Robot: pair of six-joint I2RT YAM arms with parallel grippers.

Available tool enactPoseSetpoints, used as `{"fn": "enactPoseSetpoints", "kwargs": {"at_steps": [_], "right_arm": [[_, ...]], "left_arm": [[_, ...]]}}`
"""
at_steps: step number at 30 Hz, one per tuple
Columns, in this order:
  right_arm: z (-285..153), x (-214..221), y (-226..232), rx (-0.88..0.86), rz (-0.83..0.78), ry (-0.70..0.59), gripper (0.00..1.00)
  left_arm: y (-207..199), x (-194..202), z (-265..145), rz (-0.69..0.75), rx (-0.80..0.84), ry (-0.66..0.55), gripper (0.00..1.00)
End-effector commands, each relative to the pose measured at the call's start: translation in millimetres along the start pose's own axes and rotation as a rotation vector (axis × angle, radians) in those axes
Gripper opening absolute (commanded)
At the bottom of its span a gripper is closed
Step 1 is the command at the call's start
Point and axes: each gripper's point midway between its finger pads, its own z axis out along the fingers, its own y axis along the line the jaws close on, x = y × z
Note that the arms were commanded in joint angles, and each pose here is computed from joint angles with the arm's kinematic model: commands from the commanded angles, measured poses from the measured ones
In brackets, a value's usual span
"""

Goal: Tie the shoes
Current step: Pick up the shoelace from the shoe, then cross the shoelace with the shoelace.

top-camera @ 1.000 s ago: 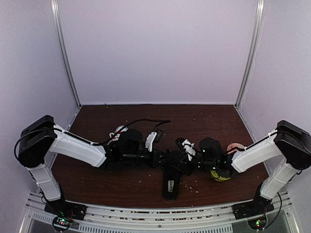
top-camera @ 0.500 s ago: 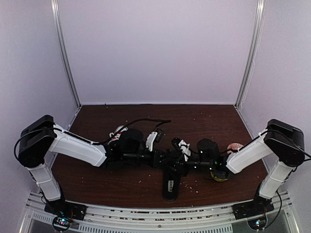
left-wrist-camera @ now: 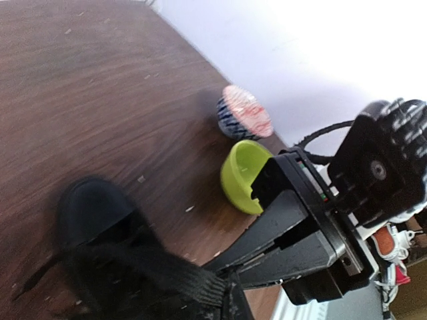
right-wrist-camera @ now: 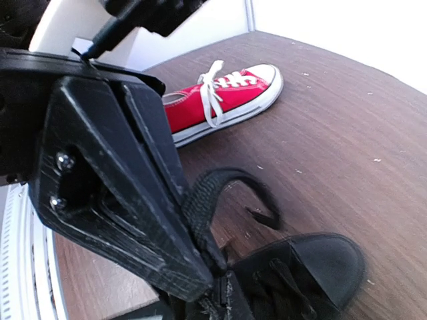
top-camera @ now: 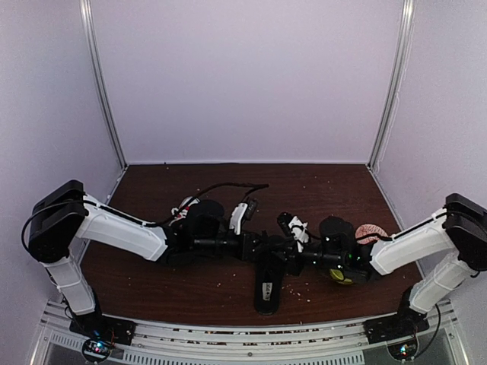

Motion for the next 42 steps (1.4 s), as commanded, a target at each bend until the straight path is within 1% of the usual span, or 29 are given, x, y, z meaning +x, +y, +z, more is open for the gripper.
{"fn": "enactPoseSetpoints", "kwargs": {"at_steps": [1, 6, 11, 16, 19, 22, 24, 26, 27, 28, 30, 32, 34, 37, 39, 42], "right_arm": [[-35, -1, -33, 0.203, -0.024, 0.116, 0.0], [-74, 2, -29, 0.23, -0.01, 0.264, 0.0], [-101, -2, -21, 0.23, 0.021, 0.385, 0.0], [-104, 9, -15, 0.214, 0.07, 0.505, 0.0], [-102, 21, -16, 0.235, 0.083, 0.585, 0.0], [-93, 34, -17, 0.244, 0.113, 0.601, 0.0], [-86, 41, -18, 0.247, 0.151, 0.57, 0.01], [-80, 42, -20, 0.251, 0.194, 0.498, 0.04], [-77, 40, -20, 0.248, 0.215, 0.445, 0.08], [-76, 39, -23, 0.257, 0.232, 0.391, 0.14], [-79, 47, -35, 0.307, 0.273, 0.3, 0.17], [-87, 50, -53, 0.399, 0.306, 0.209, 0.2], [-95, 51, -61, 0.438, 0.335, 0.139, 0.21], [-98, 48, -55, 0.378, 0.368, 0.062, 0.26], [-96, 41, -43, 0.294, 0.38, 0.016, 0.33], [-95, 41, -28, 0.2, 0.388, 0.004, 0.37]], "left_arm": [[-3, -2, 4, -0.003, 0.019, -0.01, 0.0], [-11, -2, 13, 0.008, 0.055, -0.01, 0.0], [-14, 5, 20, 0.017, 0.066, 0.01, 0.0], [-11, 13, 21, 0.016, 0.056, 0.02, 0.0], [-9, 21, 21, 0.016, 0.046, 0.033, 0.0], [-8, 31, 23, 0.014, 0.045, 0.05, 0.0], [-10, 37, 23, 0.015, 0.051, 0.06, 0.0], [-10, 43, 24, 0.016, 0.051, 0.071, 0.0], [-10, 46, 24, 0.011, 0.052, 0.077, 0.0], [-9, 48, 24, 0.007, 0.051, 0.077, 0.0], [-7, 52, 23, -0.007, 0.053, 0.077, 0.0], [-6, 55, 21, -0.022, 0.059, 0.074, 0.0], [-7, 57, 20, -0.033, 0.064, 0.07, 0.0], [-9, 58, 22, -0.036, 0.067, 0.072, 0.0], [-10, 58, 23, -0.034, 0.072, 0.074, 0.0], [-11, 58, 25, -0.036, 0.076, 0.076, 0.0]]}}
